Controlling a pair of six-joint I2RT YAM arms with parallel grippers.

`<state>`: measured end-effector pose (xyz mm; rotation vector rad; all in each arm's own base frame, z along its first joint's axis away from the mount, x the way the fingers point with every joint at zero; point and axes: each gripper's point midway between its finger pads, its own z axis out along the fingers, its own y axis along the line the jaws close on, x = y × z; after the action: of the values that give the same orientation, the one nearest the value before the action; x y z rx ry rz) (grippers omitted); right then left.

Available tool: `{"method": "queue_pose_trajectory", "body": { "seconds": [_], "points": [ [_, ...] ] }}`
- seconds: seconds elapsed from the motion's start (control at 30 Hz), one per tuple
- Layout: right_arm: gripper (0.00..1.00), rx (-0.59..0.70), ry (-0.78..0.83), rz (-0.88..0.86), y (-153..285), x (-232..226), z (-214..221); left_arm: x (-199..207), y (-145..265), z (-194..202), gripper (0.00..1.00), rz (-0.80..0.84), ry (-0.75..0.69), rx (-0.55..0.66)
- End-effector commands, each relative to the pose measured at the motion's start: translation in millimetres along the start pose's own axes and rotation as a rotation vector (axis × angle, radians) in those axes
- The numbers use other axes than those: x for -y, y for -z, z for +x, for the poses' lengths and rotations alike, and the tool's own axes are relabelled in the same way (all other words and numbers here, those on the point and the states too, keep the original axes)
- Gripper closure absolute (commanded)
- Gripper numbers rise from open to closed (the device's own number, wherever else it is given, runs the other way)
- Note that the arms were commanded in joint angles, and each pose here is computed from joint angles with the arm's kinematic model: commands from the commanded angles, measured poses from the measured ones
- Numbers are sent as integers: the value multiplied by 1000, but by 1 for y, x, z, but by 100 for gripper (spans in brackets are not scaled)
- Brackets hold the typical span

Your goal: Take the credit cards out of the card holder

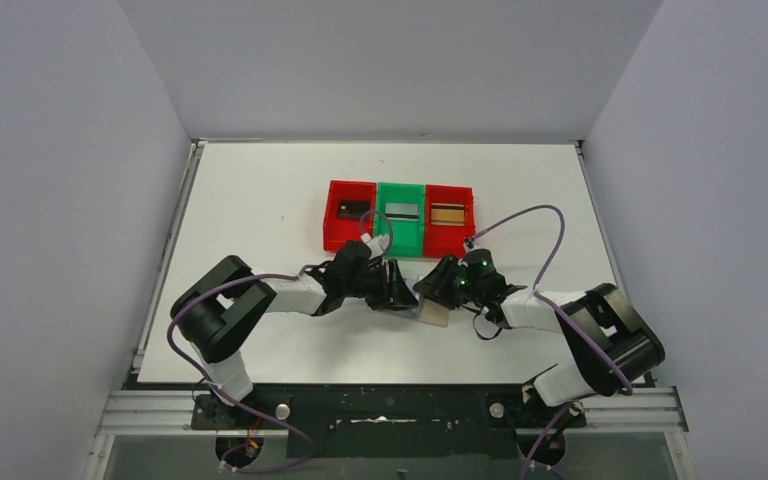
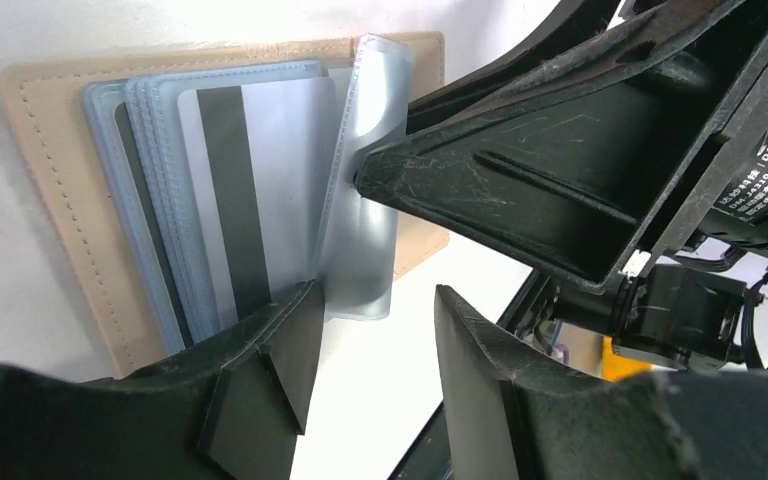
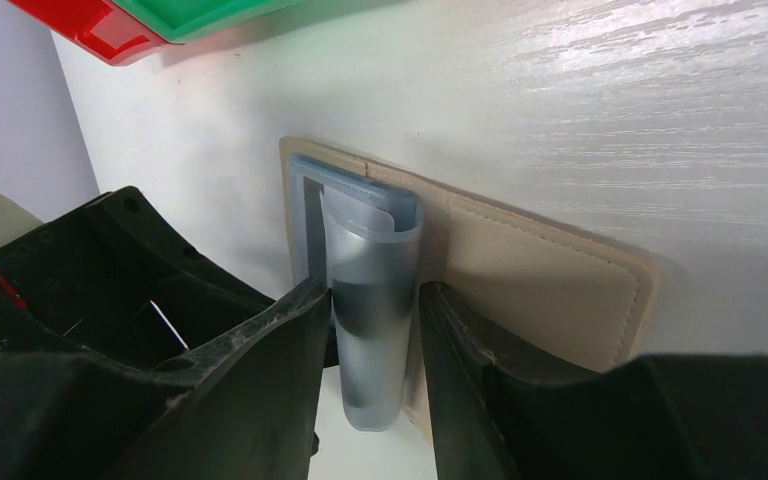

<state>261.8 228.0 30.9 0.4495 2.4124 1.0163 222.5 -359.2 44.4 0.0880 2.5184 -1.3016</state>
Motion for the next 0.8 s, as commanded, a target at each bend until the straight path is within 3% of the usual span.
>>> {"method": "queue_pose_trajectory", "body": {
  "seconds": [0.0,0.23,0.37,0.57,0.77],
  "points": [
    [60,52,16,-53,4,-13,-14,19,2,-19,55,48,-20,84],
    [62,48,11,-40,3,-10,-14,13,14,-35,46,-36,-35,177],
    [65,58,-2,-31,3,-8,-14,9,9,-36,43,-60,-62,143],
    [65,61,-4,-32,5,-7,-16,11,-3,-22,46,-12,-61,60],
    [62,59,-7,-59,5,-12,-17,34,-2,-7,54,143,-77,-22]
  ]
}}
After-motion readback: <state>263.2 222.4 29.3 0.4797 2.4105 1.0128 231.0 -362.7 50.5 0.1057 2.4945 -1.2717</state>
